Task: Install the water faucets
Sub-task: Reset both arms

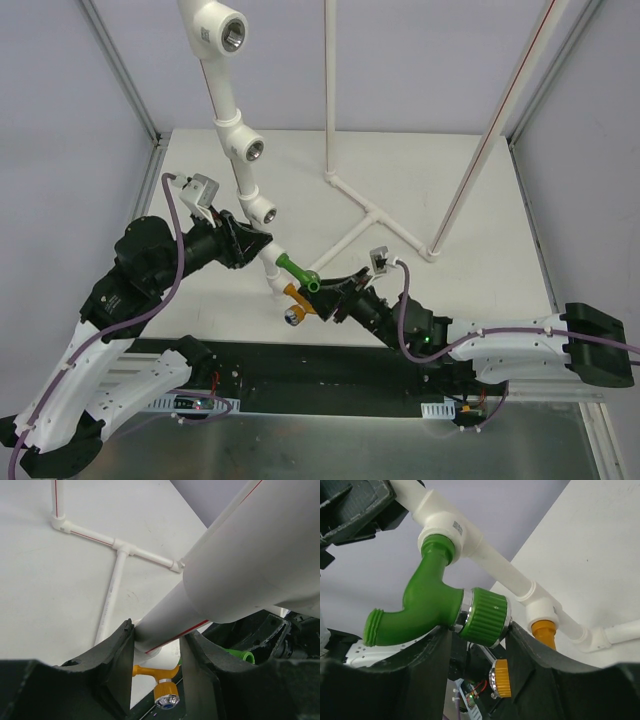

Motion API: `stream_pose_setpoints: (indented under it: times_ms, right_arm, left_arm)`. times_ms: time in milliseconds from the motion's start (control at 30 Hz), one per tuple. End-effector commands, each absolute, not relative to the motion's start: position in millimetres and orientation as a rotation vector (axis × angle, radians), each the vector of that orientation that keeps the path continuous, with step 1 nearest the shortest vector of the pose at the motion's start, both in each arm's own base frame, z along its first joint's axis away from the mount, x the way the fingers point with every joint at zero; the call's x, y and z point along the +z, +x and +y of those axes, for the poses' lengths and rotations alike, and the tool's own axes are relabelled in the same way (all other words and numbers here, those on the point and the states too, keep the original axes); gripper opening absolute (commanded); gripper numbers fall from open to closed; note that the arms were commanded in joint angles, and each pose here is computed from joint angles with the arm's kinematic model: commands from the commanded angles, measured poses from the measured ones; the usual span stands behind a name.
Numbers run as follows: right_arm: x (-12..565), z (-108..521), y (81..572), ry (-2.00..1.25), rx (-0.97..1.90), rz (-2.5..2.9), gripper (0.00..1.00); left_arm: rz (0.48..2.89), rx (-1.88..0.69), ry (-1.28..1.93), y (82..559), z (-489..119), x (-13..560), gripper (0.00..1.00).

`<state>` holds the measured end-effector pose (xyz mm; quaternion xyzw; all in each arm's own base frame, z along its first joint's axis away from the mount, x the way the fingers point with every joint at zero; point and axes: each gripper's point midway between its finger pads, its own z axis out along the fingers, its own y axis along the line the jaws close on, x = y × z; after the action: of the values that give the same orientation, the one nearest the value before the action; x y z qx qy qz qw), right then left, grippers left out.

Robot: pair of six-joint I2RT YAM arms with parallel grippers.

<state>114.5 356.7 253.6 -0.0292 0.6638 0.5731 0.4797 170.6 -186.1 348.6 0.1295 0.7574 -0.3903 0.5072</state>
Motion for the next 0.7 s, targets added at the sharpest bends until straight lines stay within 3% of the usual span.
stream_pose_setpoints:
  times_ms: [0,100,167,233,267,300,333,400,433,667]
  right_arm:
    - [343,349,101,-0.063,1.550,1.360,0.46]
    - [330,349,100,-0.275,1.301,1.329,0.71]
    - [322,347,100,-0.364,1.211,1.297,0.99]
    - [313,343,103,-0.401,1.150,1.296,0.99]
    - [309,338,106,-0.386,1.133,1.305,0.99]
    - [305,333,108,-0.370,1.122,1.315,0.99]
    - [299,327,110,-0.358,1.114,1.324,0.99]
    - [287,317,110,-0.342,1.110,1.344,0.99]
    - [282,312,111,-0.335,1.108,1.355,0.99]
    - [258,280,121,-0.237,1.061,1.453,0.99]
  left_arm:
    - [1.947,-1.015,0.265,163,-194,329,0.00]
    - [1.948,-1.014,0.265,163,-194,328,0.00]
    - [1.944,-1.007,0.262,163,-192,328,0.00]
    - [1.940,-0.992,0.256,164,-190,327,0.02]
    - [1.942,-0.981,0.249,165,-189,325,0.10]
    - [1.941,-0.968,0.245,167,-187,323,0.24]
    - [1.942,-0.949,0.237,168,-185,320,0.46]
    - [1.929,-0.914,0.204,170,-177,318,0.69]
    - [1.924,-0.901,0.193,170,-174,316,0.99]
    - [1.796,-0.842,0.206,156,-149,325,0.99]
